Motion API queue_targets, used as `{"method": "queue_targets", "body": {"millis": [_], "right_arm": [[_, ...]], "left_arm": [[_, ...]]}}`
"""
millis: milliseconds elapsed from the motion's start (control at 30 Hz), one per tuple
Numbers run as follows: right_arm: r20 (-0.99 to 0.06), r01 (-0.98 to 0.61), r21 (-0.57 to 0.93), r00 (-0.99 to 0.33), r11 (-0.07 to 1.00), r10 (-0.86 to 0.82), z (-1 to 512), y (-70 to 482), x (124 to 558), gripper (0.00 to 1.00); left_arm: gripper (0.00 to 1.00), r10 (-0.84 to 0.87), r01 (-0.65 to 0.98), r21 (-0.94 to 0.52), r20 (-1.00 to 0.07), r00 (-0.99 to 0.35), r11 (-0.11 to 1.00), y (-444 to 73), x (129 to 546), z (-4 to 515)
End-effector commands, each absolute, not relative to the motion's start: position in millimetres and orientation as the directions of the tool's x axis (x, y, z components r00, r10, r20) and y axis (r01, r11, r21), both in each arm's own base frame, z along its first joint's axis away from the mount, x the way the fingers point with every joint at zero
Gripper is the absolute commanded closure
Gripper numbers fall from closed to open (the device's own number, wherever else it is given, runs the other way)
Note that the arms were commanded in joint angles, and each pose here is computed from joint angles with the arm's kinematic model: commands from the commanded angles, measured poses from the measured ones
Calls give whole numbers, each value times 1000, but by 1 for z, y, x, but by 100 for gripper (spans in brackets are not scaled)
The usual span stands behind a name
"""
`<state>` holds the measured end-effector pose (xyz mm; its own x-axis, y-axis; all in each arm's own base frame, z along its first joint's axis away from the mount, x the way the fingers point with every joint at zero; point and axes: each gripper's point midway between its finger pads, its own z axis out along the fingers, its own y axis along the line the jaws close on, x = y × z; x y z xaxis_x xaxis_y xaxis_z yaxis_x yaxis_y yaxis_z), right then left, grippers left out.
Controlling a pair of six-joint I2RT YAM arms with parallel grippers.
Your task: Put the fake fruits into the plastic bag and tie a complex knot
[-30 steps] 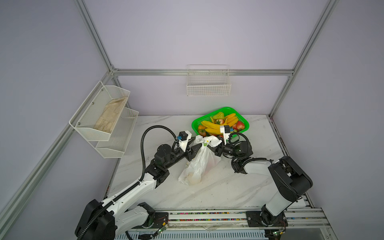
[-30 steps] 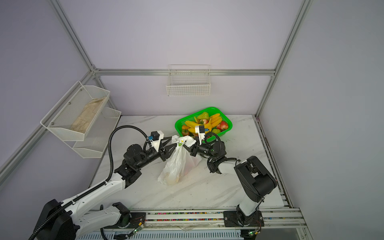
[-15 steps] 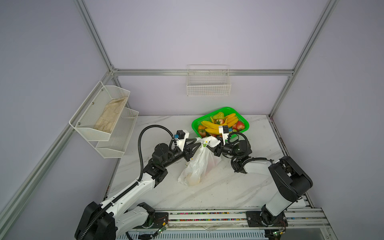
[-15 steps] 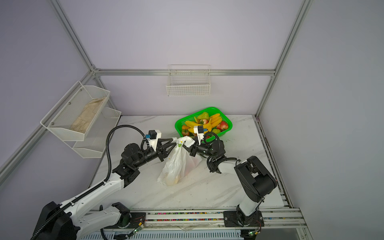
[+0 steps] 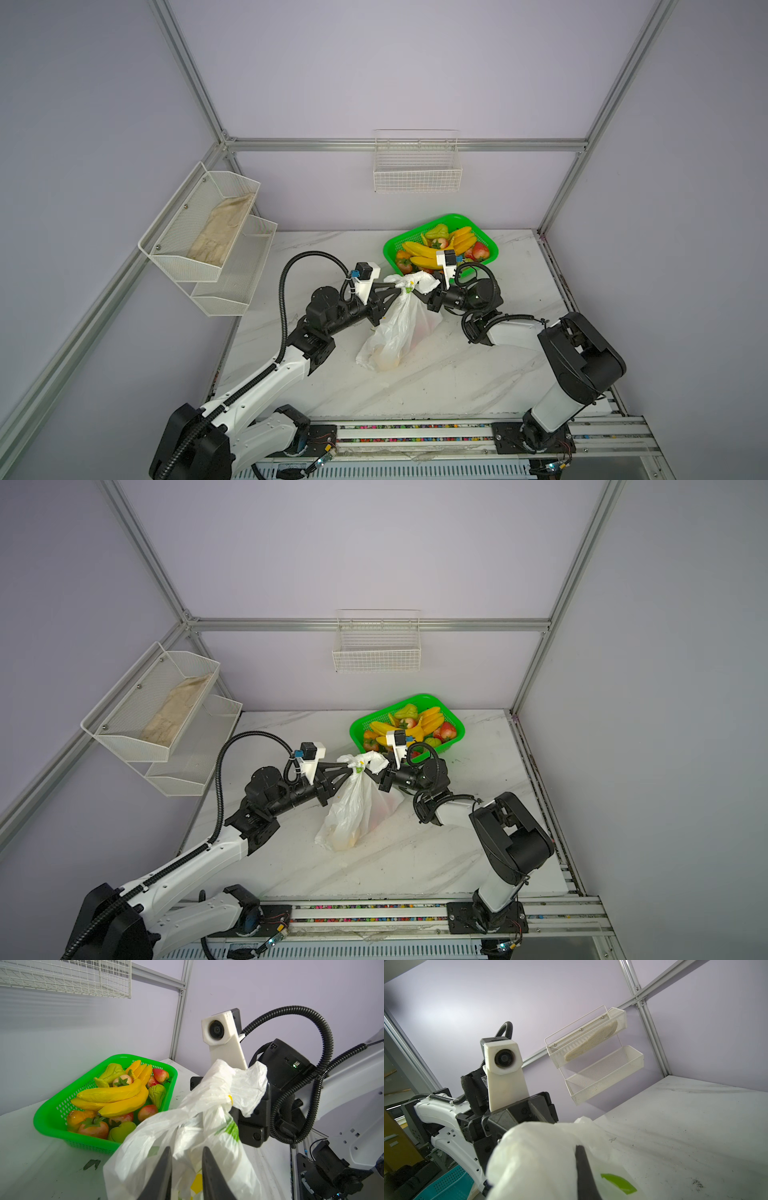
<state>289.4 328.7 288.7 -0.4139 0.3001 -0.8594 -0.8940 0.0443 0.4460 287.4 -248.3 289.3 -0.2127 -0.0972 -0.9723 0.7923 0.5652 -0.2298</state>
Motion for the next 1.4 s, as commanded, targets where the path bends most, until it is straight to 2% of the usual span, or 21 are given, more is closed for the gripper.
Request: {"method": "queue_targets", "body": {"millis": [0, 233, 533, 600, 700, 800, 900, 1033, 1100, 1167, 1233, 1367], "right_arm": [[-882, -934, 356, -329, 22, 337, 321, 325, 282, 100], [-885, -936, 353, -328, 16, 330, 322, 327, 283, 100], [-889, -936, 351, -322, 32, 324, 315, 326, 282, 100], [-890, -935, 353, -325, 34, 319, 312, 326, 283, 100], [-891, -934, 355, -329, 30, 314, 310, 327, 282, 100], [-893, -935, 354, -326, 35, 311, 309, 326, 282, 100], [-896, -932, 360, -331, 49, 297, 303, 326, 282, 100], [-897, -927, 368, -335, 68, 287, 297, 325, 284, 100], [-895, -917, 385, -345, 99, 285, 293, 324, 288, 100], [-904, -907, 387, -337, 167, 264, 287, 322, 295, 93], [-920, -886, 376, -322, 273, 222, 277, 317, 306, 73], [-935, -837, 353, -303, 418, 184, 268, 299, 311, 52]], "left_arm": [[70, -105, 800, -247, -968, -227, 547, -251, 287, 291], [69, -101, 801, -248, -968, -231, 545, -254, 293, 293], [85, -111, 798, -235, -972, -209, 555, -253, 295, 300], [85, -115, 797, -232, -973, -202, 557, -252, 295, 301], [78, -121, 794, -227, -974, -193, 563, -251, 295, 305], [78, -125, 789, -219, -976, -180, 574, -249, 296, 308], [84, -126, 788, -213, -977, -171, 578, -248, 296, 310], [100, -125, 781, -213, -977, -172, 587, -246, 297, 309], [100, -120, 759, -217, -976, -182, 613, -243, 300, 304], [100, -116, 738, -221, -975, -192, 638, -239, 303, 299], [100, -119, 722, -235, -971, -208, 651, -236, 305, 292], [100, -136, 709, -257, -965, -225, 657, -234, 304, 285]]}}
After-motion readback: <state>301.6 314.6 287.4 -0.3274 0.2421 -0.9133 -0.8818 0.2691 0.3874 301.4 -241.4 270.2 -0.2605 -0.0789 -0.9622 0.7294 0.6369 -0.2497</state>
